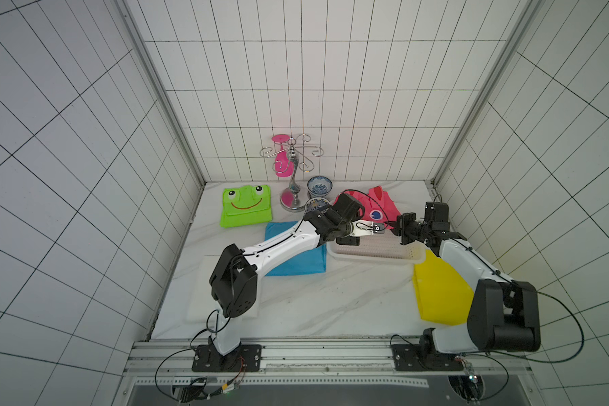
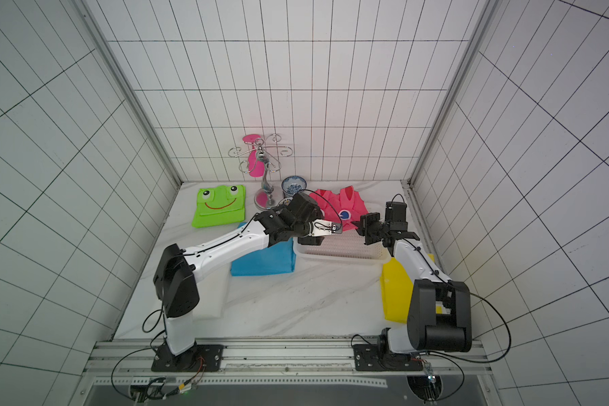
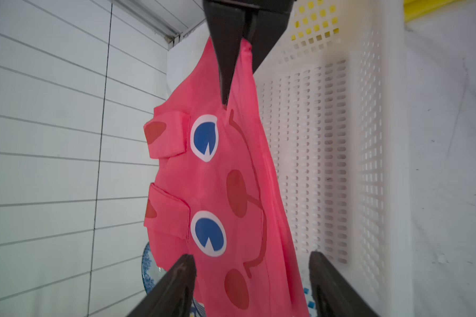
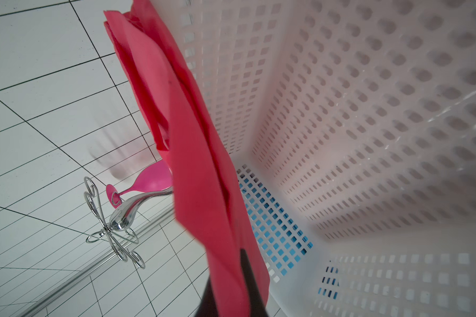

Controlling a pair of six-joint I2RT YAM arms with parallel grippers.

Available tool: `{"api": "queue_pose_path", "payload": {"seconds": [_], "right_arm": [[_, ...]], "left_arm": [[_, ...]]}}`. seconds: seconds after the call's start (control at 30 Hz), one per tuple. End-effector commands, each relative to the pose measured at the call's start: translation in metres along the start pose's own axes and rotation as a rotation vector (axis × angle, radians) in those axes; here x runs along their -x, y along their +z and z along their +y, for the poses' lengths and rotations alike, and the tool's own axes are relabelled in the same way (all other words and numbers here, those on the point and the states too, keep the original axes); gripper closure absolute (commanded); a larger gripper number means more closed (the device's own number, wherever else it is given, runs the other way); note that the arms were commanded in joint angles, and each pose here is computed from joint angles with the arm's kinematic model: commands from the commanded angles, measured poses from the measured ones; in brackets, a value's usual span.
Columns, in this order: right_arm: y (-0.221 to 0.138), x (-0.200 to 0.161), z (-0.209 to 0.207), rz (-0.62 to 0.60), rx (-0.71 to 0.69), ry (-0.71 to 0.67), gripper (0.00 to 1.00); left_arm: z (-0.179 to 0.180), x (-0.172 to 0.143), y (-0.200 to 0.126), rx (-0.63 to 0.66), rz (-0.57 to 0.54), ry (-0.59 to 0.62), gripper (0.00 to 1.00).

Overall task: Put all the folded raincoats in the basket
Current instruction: Place the raincoat in the basket.

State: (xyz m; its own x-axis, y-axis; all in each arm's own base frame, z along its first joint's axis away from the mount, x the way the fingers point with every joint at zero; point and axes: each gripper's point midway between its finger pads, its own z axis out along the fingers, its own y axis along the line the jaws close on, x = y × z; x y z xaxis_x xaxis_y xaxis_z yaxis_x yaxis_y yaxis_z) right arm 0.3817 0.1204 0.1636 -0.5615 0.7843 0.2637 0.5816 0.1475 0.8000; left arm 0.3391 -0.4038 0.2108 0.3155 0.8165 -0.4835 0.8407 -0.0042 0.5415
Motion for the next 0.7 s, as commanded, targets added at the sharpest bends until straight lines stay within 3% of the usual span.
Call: {"api": "queue_pose_path", "payload": {"seconds": [0.0, 0.27, 0.57, 0.67], "right_arm": [[-0.010, -0.007, -0.012, -0.007, -0.041, -0.057, 1.00], [-0.011, -0.011, -0.040, -0.003, -0.074, -0.063, 1.00], [-0.006, -0.012, -0.087, -0.002, -0.172, -0.057, 1.00], [-0.008, -0.010, -0.088, -0.015, -0.182, -0.089, 0.77]], "left_arm": [[-0.017, -0.004, -0.037, -0.104, -0.045, -0.117, 0.23], [-0.021, -0.033, -0.103, -0.163, -0.108, -0.308, 0.22], [-0.026, -0.124, -0.141, -0.112, -0.100, -0.620, 0.22], [-0.031, -0.154, -0.153, -0.074, -0.090, -0.698, 0.22]]}}
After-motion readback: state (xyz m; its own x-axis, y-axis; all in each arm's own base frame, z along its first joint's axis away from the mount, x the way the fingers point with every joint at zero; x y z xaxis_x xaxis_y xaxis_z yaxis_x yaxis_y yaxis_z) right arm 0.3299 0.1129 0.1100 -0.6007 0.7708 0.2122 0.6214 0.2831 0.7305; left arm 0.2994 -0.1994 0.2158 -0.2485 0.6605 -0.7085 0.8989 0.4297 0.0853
